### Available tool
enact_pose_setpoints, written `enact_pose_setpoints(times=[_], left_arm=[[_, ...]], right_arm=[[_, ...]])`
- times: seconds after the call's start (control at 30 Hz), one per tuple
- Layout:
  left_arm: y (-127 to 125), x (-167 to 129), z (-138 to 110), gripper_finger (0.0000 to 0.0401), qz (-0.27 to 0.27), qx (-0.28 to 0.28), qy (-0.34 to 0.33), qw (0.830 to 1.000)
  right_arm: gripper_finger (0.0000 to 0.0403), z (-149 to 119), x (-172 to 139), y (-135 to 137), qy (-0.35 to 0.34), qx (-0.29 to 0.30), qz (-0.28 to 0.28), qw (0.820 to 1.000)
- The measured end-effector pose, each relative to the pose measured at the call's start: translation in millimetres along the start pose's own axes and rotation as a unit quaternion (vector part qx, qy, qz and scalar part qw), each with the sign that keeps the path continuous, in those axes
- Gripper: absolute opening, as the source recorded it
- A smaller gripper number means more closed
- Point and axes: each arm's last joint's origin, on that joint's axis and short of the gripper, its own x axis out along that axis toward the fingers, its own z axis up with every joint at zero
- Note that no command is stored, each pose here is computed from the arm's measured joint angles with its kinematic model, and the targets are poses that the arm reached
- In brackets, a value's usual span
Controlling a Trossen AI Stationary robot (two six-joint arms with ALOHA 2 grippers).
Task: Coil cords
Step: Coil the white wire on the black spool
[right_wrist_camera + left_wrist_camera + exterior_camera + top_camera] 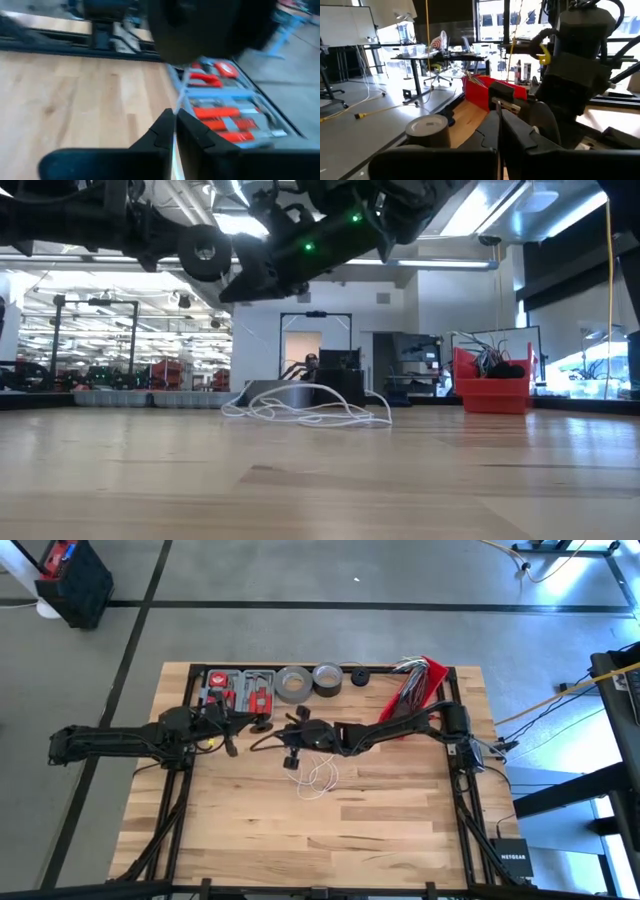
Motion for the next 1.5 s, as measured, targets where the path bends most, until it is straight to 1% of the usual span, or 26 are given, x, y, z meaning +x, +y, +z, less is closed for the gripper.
enact_pose_setpoints(times=[0.07, 0.13, 0.2, 0.3, 0.4, 0.5, 0.6, 0.73, 0.8, 0.87, 0.93, 1.0, 1.03, 1.17, 1.27, 1.37, 1.43, 1.5], left_arm=[[0.2, 0.0, 1.1, 0.0, 0.001, 0.004, -0.003, 1.0], [0.2, -0.1, 0.4, 0.0, 0.001, 0.006, 0.001, 1.0], [0.2, -0.1, 0.8, 0.0, 0.002, 0.008, -0.001, 1.0], [0.5, -0.8, -0.1, 0.0, 0.003, 0.011, 0.004, 1.0], [0.8, -1.6, 0.1, 0.0, 0.007, 0.011, 0.004, 1.0], [1.2, -2.3, 1.0, 0.0, 0.01, 0.007, 0.0, 1.0], [1.6, -2.7, 1.8, 0.0, 0.016, 0.003, -0.003, 1.0], [1.9, -3.6, 2.5, 0.0, 0.017, -0.004, -0.007, 1.0], [1.9, -3.8, 2.7, 0.0, 0.017, -0.004, -0.008, 1.0], [2.0, -3.9, 2.7, 0.0, 0.017, -0.004, -0.008, 1.0], [2.0, -4.2, 2.5, 0.0, 0.017, -0.003, -0.006, 1.0], [2.1, -4.4, 2.7, 0.0, 0.017, -0.004, -0.007, 1.0], [2.1, -4.5, 2.8, 0.0, 0.017, -0.004, -0.008, 1.0], [2.1, -4.5, 2.8, 0.0, 0.017, -0.005, -0.008, 1.0], [2.1, -4.5, 2.8, 0.0, 0.016, -0.005, -0.008, 1.0], [2.1, -4.5, 2.8, 0.0, 0.017, -0.005, -0.008, 1.0], [2.1, -4.5, 2.8, 0.0, 0.016, -0.004, -0.008, 1.0], [2.1, -4.5, 2.8, 0.0, 0.017, -0.005, -0.008, 1.0]], right_arm=[[0.0047, -1.2, -1.2, -1.1, 0.013, 0.007, -0.014, 1.0], [0.0071, 2.1, -5.7, -2.6, 0.026, 0.007, -0.015, 1.0], [0.0095, 13.0, -13.7, -5.4, 0.042, 0.002, -0.011, 0.999], [0.0125, 31.1, -32.5, -12.6, 0.089, -0.007, -0.001, 0.996], [0.0143, 36.0, -48.5, -17.5, 0.149, 0.009, 0.001, 0.989], [0.0148, 33.4, -51.3, -18.0, 0.169, 0.036, -0.004, 0.985], [0.0149, 27.2, -39.2, -14.6, 0.155, 0.027, -0.005, 0.987], [0.0149, 4.0, -11.5, -8.6, 0.142, -0.039, -0.03, 0.989], [0.0149, -3.5, -2.4, -6.7, 0.135, -0.066, -0.041, 0.988], [0.015, -8.6, 4.8, -8.0, 0.128, -0.094, -0.073, 0.985], [0.015, -14.1, 9.2, -9.4, 0.134, -0.117, -0.12, 0.977], [0.015, -17.5, 11.6, -9.5, 0.136, -0.122, -0.143, 0.973], [0.015, -16.1, 12.2, -9.5, 0.128, -0.119, -0.142, 0.974], [0.015, -11.5, 13.7, -8.0, 0.1, -0.106, -0.11, 0.983], [0.0147, -8.6, 14.2, -7.8, 0.085, -0.1, -0.109, 0.985], [0.0125, -8.5, 14.2, -7.5, 0.085, -0.103, -0.106, 0.985], [0.0096, -9.3, 14.1, -7.3, 0.09, -0.111, -0.103, 0.984], [0.0059, -9.1, 14.1, -7.3, 0.088, -0.112, -0.103, 0.984]])
